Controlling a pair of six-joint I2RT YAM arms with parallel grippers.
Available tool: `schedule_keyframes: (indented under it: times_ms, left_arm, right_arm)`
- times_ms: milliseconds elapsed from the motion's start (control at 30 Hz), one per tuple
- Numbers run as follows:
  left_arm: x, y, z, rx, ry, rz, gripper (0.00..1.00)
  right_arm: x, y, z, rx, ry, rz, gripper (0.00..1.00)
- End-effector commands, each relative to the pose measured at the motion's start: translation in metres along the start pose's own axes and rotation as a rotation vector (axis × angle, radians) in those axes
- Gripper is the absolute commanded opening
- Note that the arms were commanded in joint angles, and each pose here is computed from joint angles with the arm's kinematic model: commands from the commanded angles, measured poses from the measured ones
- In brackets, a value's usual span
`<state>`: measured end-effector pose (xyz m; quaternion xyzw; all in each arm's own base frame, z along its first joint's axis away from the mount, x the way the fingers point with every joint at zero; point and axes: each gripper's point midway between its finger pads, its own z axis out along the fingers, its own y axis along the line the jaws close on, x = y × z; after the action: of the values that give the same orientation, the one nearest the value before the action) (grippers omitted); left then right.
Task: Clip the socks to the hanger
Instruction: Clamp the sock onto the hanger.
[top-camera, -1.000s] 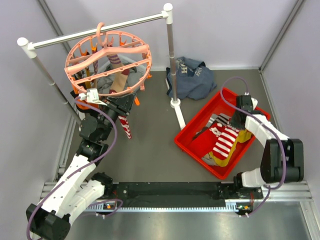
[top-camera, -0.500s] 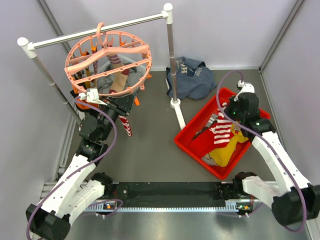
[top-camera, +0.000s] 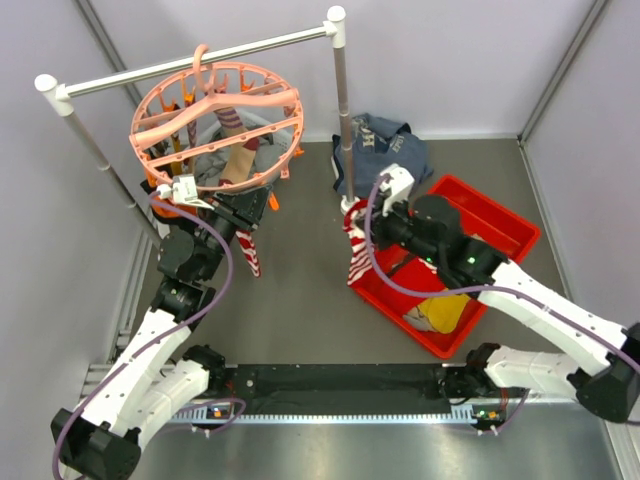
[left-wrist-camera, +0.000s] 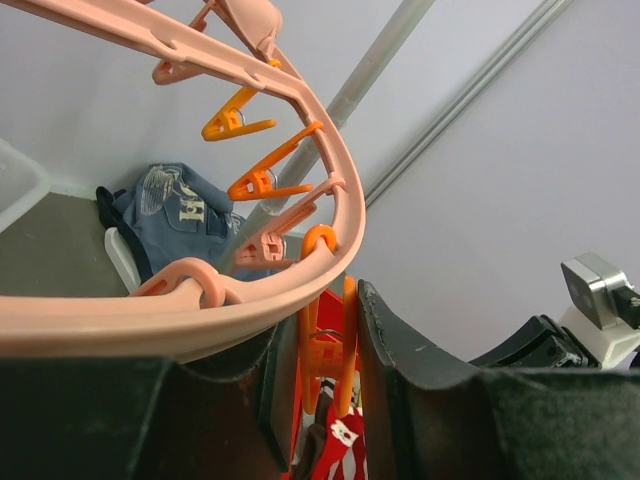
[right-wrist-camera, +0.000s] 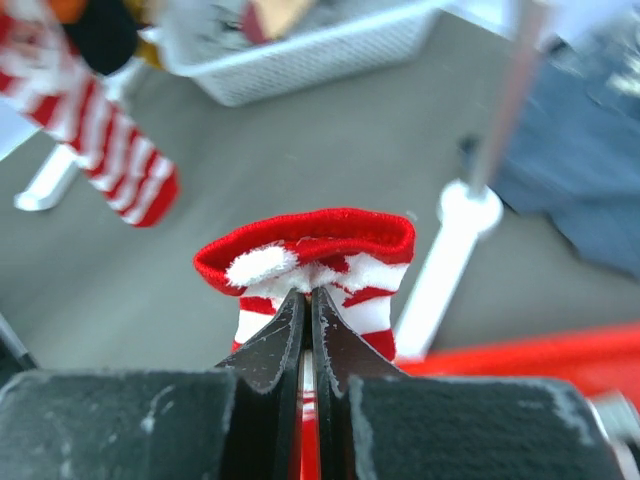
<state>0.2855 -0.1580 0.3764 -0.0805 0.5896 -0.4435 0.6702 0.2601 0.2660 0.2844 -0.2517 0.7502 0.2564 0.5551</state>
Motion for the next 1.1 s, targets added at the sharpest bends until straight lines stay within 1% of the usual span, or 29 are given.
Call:
schedule_keyframes:
  times_ms: [0, 67, 200, 467, 733, 1067]
  left_arm:
    - [-0.02, -0.02, 0.001, 0.052, -0.039, 0.012, 0.21]
    - [-0.019, -0.021, 0.001, 0.056, -0.035, 0.012, 0.21]
    - [-0.019, -0.021, 0.001, 0.055, -0.036, 0.013, 0.21]
    - [-0.015, -0.016, 0.002, 0.047, -0.029, 0.016, 0.21]
    - [-0.014, -0.018, 0.002, 0.06, -0.026, 0.03, 0.21]
    - [-0.014, -0.02, 0.001, 0.075, -0.027, 0.048, 0.22]
  right_arm:
    - [-0.055, 0.037, 0.016, -0.098, -0.138, -0.066, 0.0]
    - [-0.05, 0.051, 0.028, -0.127, -0.116, -0.075, 0.0]
    - [-0.057, 0.072, 0.044, -0.167, -0.117, -0.083, 0.0]
    - [-0.07, 0.106, 0.062, -0.244, -0.131, -0.074, 0.0]
    - [-0.073, 0.124, 0.073, -0.286, -0.117, -0.075, 0.0]
    - [-0.075, 0.132, 0.078, -0.303, -0.098, -0.07, 0.0]
